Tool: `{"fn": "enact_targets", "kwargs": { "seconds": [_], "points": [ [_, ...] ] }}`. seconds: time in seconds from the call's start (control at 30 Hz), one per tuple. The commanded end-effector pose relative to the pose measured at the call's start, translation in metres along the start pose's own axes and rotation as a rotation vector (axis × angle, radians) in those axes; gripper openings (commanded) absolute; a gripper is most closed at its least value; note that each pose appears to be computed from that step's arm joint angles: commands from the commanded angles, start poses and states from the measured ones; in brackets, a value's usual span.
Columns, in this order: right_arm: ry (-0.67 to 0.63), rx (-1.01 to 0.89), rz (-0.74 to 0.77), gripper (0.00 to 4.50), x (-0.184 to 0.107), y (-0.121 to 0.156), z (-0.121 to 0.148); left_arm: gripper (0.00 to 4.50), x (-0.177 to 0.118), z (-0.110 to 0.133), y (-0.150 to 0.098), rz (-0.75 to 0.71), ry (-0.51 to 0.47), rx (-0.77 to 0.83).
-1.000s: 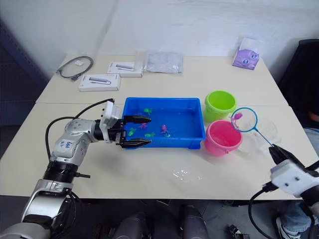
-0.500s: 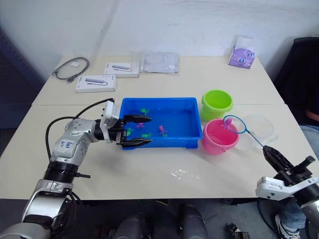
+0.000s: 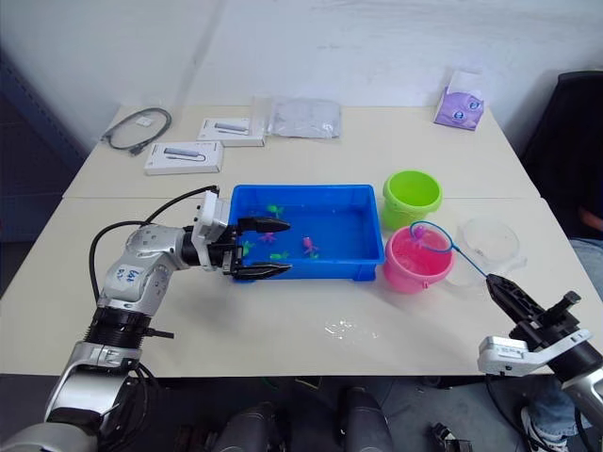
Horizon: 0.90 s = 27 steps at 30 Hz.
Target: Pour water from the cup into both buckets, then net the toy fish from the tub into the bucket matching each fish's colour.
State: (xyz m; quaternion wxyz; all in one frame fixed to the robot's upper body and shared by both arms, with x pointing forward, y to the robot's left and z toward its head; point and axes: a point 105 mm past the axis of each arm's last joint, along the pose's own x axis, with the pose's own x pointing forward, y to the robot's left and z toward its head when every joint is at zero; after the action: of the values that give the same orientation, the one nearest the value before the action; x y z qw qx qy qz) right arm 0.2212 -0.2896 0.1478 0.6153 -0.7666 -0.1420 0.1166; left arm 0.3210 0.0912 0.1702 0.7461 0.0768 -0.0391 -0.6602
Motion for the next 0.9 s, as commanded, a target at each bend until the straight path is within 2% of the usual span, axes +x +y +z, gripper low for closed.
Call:
{"fn": "enact_targets", "kwargs": {
  "seconds": [0.03,0.1,0.2,0.3,0.37,0.43,0.53,0.63,0.73,0.77,0.83,0.9],
  "points": [
    [-0.021,0.003,-0.042,0.0,-0.001,-0.012,0.003,4.42,0.005,0.006,-0.006,-0.031,-0.013,0.028],
    [0.042,-0.005,-0.095,0.0,-0.003,-0.022,-0.007,4.42,0.005,0.007,-0.006,-0.026,-0.017,0.029],
    [-0.046,0.03,-0.042,0.0,-0.002,-0.013,0.011,4.42,0.005,0.006,-0.007,-0.034,-0.013,0.025],
    [0.087,0.027,-0.087,0.0,-0.01,-0.017,-0.011,4.42,0.003,0.006,-0.005,-0.02,-0.013,0.026],
    [0.059,0.031,-0.064,0.0,-0.009,-0.013,-0.007,4.42,0.002,0.006,-0.004,-0.012,-0.016,0.022],
    [-0.012,0.067,-0.033,0.0,-0.006,-0.002,0.011,4.42,0.002,0.005,-0.006,-0.022,-0.01,0.022],
    [0.049,0.061,-0.081,0.0,-0.008,-0.006,0.002,4.42,0.002,0.006,-0.004,-0.007,-0.016,0.028],
    [-0.062,0.087,-0.043,0.0,-0.005,0.002,0.025,4.42,0.003,0.006,-0.004,-0.011,-0.016,0.026],
    [0.053,0.073,-0.085,0.0,-0.011,-0.002,0.0,4.42,0.002,0.005,-0.003,-0.005,-0.015,0.03],
    [0.056,0.059,-0.083,0.0,-0.011,-0.003,-0.003,4.42,0.002,0.006,-0.002,0.002,-0.018,0.03],
    [-0.034,0.072,-0.056,0.0,-0.007,0.002,0.014,4.42,0.003,0.005,-0.003,-0.003,-0.019,0.028],
    [-0.033,0.08,-0.063,0.0,-0.008,0.002,0.015,4.42,0.003,0.004,-0.005,-0.011,-0.014,0.03]
  ]
}}
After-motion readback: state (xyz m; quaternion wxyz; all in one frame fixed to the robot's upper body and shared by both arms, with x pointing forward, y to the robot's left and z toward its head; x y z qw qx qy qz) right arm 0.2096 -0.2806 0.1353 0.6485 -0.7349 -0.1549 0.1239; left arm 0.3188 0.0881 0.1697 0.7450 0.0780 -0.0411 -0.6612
